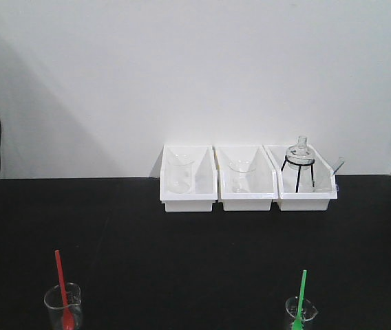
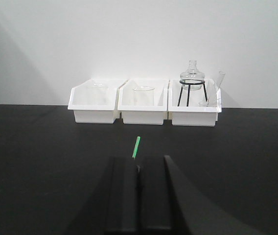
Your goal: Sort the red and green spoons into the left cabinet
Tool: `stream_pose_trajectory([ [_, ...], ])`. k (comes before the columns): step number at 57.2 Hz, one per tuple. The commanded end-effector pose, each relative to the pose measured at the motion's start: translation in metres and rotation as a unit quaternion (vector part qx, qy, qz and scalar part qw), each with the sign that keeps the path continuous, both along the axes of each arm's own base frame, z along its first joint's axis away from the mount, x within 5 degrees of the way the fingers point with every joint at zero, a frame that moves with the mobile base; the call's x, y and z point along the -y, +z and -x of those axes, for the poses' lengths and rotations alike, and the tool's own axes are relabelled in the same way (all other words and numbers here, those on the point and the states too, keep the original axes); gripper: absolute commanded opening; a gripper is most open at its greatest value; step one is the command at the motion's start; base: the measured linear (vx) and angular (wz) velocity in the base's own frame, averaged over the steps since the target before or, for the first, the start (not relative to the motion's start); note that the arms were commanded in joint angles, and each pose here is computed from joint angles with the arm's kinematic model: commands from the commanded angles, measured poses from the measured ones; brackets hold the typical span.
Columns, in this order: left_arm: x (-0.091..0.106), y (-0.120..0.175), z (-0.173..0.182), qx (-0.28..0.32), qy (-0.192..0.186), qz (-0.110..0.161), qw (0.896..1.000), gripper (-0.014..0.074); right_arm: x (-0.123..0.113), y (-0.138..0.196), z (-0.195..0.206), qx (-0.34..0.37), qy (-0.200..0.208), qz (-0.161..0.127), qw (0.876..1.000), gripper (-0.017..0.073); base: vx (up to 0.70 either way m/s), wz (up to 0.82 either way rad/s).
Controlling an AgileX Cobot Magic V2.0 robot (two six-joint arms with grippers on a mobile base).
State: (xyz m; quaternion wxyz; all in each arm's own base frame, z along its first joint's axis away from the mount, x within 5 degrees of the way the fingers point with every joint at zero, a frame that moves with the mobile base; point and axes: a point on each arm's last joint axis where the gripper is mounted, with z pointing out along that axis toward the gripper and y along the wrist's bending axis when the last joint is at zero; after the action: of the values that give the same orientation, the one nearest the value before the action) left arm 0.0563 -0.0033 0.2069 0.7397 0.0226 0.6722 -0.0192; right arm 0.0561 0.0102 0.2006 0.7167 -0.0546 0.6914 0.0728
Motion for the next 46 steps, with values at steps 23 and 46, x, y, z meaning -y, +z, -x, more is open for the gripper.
stream_pose_trajectory([
  [23,-0.0004,0.0031,0.0018,0.043,-0.001,0.007,0.999,-0.0003,0.0001,0.0058,0.0013,0.043,-0.001,-0.003,0.999,-0.0004,0.0,0.0],
  [46,-0.0004,0.0031,0.0018,0.043,-0.001,0.007,0.999,-0.0003,0.0,0.0123,0.0024,0.078,0.001,-0.009,0.997,-0.0004,0.0,0.0],
])
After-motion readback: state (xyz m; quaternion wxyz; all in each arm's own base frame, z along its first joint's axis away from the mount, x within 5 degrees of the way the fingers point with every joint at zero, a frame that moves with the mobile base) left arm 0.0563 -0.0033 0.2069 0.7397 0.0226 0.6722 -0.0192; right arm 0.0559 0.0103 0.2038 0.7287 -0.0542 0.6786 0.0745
